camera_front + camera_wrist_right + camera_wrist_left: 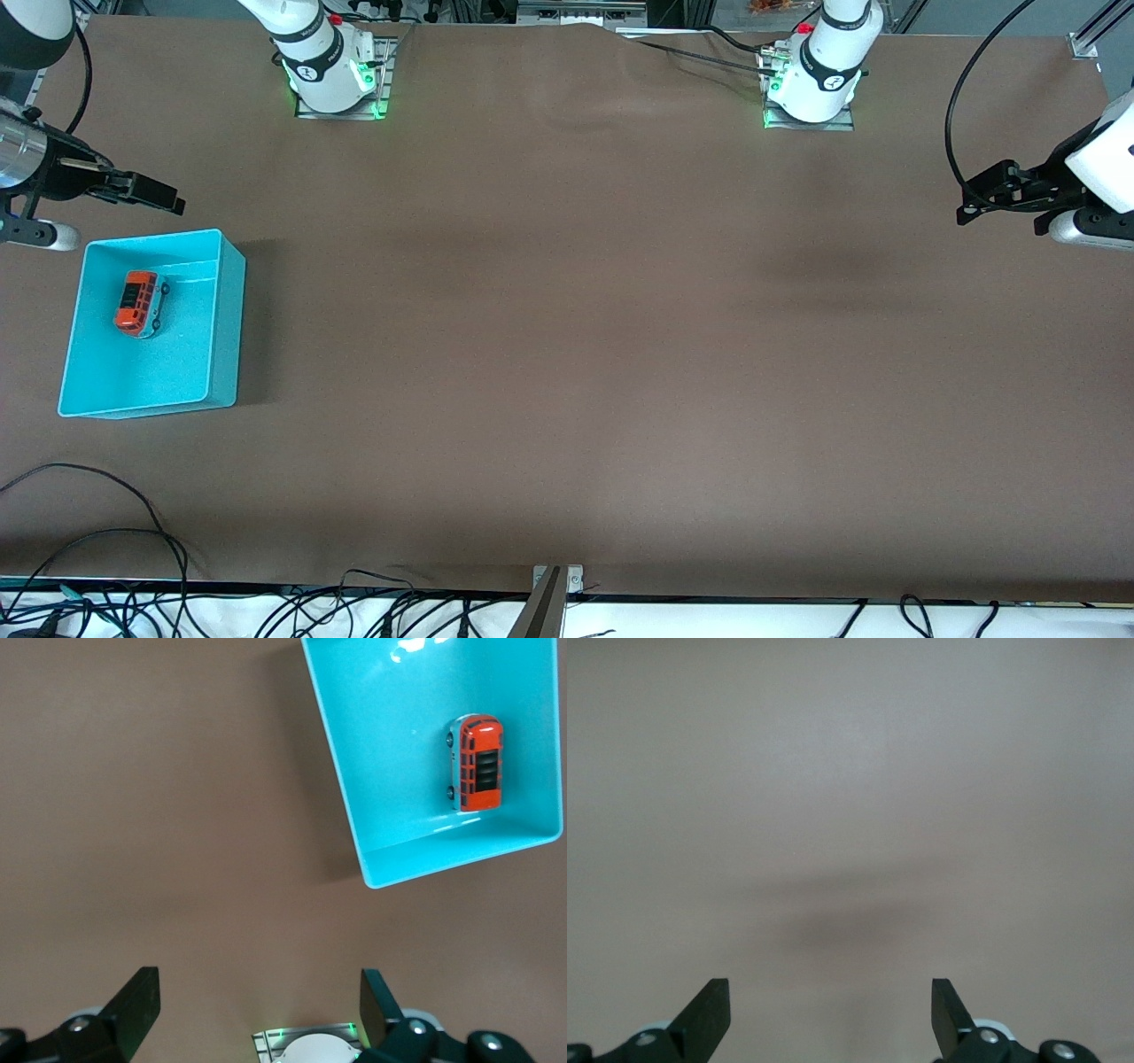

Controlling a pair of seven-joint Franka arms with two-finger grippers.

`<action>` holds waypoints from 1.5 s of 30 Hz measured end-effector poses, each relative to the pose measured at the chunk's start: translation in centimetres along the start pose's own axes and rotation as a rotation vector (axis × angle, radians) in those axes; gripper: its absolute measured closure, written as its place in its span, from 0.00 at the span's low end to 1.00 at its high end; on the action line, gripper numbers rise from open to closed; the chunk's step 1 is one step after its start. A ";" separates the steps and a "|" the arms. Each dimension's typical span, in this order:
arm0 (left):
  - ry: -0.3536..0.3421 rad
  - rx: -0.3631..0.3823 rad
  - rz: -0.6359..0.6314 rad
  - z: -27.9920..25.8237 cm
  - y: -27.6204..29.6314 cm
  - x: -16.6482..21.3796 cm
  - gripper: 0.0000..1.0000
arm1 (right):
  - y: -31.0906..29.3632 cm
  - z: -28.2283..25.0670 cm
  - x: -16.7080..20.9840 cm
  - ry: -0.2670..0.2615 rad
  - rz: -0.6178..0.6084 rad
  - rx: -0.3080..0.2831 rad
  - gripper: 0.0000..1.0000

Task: Wind up bus and store in blue box

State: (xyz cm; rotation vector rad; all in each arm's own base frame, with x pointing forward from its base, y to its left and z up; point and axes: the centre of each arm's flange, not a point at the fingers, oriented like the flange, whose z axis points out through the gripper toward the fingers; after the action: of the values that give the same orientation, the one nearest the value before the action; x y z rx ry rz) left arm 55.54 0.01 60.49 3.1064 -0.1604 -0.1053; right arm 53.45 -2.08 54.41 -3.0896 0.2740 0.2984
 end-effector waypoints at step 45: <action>0.000 0.000 0.000 0.0 0.0 0.0 0.00 | -4.8 -7.1 -1.6 0.107 -0.159 0.026 0.00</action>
State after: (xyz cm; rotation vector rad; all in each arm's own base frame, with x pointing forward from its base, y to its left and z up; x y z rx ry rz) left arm 55.54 0.01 60.48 3.1064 -0.1602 -0.1054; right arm 54.13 2.65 61.70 -3.0816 0.0340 0.1241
